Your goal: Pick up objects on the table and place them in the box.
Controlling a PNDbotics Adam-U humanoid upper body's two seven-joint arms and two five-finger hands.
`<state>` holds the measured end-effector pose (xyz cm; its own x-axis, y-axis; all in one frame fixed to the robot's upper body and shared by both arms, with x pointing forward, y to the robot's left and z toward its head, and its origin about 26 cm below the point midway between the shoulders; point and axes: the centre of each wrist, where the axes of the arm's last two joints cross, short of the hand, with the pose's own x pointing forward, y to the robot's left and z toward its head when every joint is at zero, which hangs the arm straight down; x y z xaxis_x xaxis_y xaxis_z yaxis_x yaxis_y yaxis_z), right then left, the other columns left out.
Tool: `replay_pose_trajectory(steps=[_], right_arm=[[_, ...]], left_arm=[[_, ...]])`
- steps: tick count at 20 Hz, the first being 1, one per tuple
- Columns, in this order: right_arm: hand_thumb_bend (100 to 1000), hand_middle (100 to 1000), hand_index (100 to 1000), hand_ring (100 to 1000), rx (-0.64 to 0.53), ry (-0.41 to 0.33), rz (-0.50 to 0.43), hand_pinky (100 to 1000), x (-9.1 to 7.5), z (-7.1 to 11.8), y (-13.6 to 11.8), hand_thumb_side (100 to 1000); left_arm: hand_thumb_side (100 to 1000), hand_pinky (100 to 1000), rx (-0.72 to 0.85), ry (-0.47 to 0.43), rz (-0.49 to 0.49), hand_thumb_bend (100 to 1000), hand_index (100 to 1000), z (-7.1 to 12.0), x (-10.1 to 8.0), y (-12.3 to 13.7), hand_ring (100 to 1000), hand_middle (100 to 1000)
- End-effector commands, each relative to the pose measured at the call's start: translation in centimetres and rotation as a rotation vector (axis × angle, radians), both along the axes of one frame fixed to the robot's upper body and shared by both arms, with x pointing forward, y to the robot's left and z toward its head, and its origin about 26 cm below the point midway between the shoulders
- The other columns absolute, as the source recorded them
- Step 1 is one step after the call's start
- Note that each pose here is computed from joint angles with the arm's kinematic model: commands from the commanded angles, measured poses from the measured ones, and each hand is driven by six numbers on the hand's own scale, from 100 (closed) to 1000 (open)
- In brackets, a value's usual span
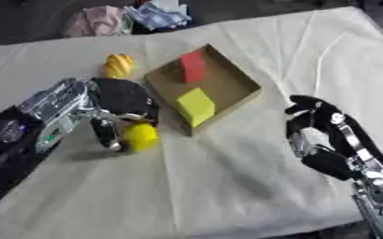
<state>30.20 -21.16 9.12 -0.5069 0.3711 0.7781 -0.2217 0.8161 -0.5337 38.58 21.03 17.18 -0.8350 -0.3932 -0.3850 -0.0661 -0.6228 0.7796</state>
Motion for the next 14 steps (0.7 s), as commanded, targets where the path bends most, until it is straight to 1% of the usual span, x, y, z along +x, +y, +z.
replay_pose_trajectory(steps=[1, 3, 4, 9, 12, 14], right_arm=[[100, 676, 860, 617, -0.007, -0.025, -0.005, 624, 0.1, 0.7, -0.2, 345], [100, 676, 860, 617, -0.006, -0.025, -0.007, 624, 0.1, 0.6, -0.2, 346], [100, 676, 860, 616, -0.006, -0.024, -0.007, 624, 0.1, 0.6, -0.2, 346], [100, 676, 859, 616, -0.007, -0.02, -0.005, 624, 0.1, 0.5, -0.2, 345], [100, 676, 859, 615, -0.009, -0.015, 0.001, 624, 0.0, 0.4, -0.2, 342], [100, 675, 859, 615, -0.011, -0.012, 0.011, 623, 0.0, 0.4, 0.0, 342]], left_arm=[[132, 777, -0.039, -0.055, -0.031, 333, 683, 1.0, 0.2, 0.3, 668, 591], [131, 780, -0.065, -0.086, -0.037, 337, 680, 1.6, 0.2, 0.3, 670, 585], [129, 782, -0.075, -0.106, -0.037, 339, 682, 2.3, 0.2, 0.4, 673, 588], [109, 792, -0.123, -0.214, -0.031, 367, 694, 6.8, -0.2, 0.1, 688, 603], [100, 795, -0.18, -0.268, -0.013, 369, 706, 9.1, 0.2, -0.8, 686, 617], [100, 796, -0.219, -0.281, -0.005, 362, 720, 9.9, 0.8, -1.7, 695, 633]])
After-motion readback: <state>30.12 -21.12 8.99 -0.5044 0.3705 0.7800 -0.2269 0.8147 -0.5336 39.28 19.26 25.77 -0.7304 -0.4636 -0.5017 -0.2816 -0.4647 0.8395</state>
